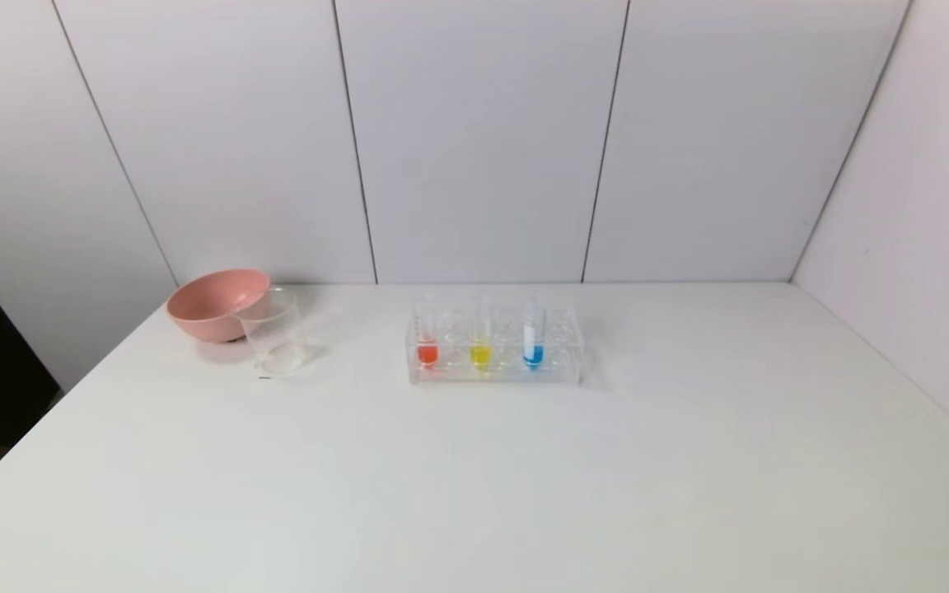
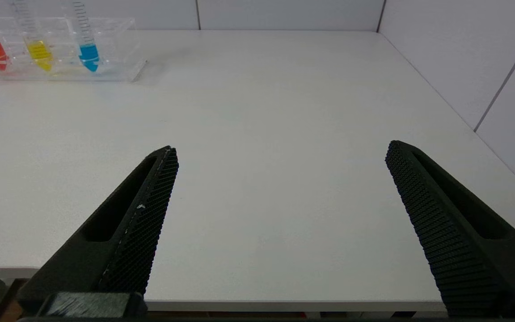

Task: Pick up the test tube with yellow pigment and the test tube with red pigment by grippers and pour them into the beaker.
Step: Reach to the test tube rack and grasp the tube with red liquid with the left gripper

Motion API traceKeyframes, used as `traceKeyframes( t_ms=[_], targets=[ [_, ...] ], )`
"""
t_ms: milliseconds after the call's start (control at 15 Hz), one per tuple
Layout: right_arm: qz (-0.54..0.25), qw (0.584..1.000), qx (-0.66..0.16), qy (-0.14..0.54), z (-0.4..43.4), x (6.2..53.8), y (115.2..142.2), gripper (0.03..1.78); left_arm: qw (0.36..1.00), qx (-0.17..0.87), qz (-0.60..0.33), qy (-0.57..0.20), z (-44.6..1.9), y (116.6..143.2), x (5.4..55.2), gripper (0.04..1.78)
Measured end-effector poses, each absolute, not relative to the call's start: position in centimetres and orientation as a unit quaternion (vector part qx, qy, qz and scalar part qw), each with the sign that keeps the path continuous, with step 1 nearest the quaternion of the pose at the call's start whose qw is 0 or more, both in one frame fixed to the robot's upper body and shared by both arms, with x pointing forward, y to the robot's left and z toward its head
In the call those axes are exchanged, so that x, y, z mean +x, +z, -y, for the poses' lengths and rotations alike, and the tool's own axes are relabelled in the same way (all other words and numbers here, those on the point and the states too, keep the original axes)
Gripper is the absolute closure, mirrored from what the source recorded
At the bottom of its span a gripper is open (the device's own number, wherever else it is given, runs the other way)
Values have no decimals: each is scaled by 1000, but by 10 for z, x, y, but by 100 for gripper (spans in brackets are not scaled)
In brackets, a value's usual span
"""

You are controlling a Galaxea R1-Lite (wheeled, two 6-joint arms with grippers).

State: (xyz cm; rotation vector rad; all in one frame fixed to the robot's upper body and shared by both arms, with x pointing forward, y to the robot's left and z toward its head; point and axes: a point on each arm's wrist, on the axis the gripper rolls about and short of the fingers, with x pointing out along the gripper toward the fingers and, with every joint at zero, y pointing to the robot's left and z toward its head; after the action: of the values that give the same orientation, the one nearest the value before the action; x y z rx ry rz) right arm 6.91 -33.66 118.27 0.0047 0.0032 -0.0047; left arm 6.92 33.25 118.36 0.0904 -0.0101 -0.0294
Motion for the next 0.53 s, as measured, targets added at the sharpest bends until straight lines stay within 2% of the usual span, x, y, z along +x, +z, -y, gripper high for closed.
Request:
traceKeyframes(
  t_ms=[533],
  targets=[
    [-2, 1000, 2, -2, 337, 69, 1183, 11, 999, 45, 4, -15, -333, 1183, 69, 4]
  ],
)
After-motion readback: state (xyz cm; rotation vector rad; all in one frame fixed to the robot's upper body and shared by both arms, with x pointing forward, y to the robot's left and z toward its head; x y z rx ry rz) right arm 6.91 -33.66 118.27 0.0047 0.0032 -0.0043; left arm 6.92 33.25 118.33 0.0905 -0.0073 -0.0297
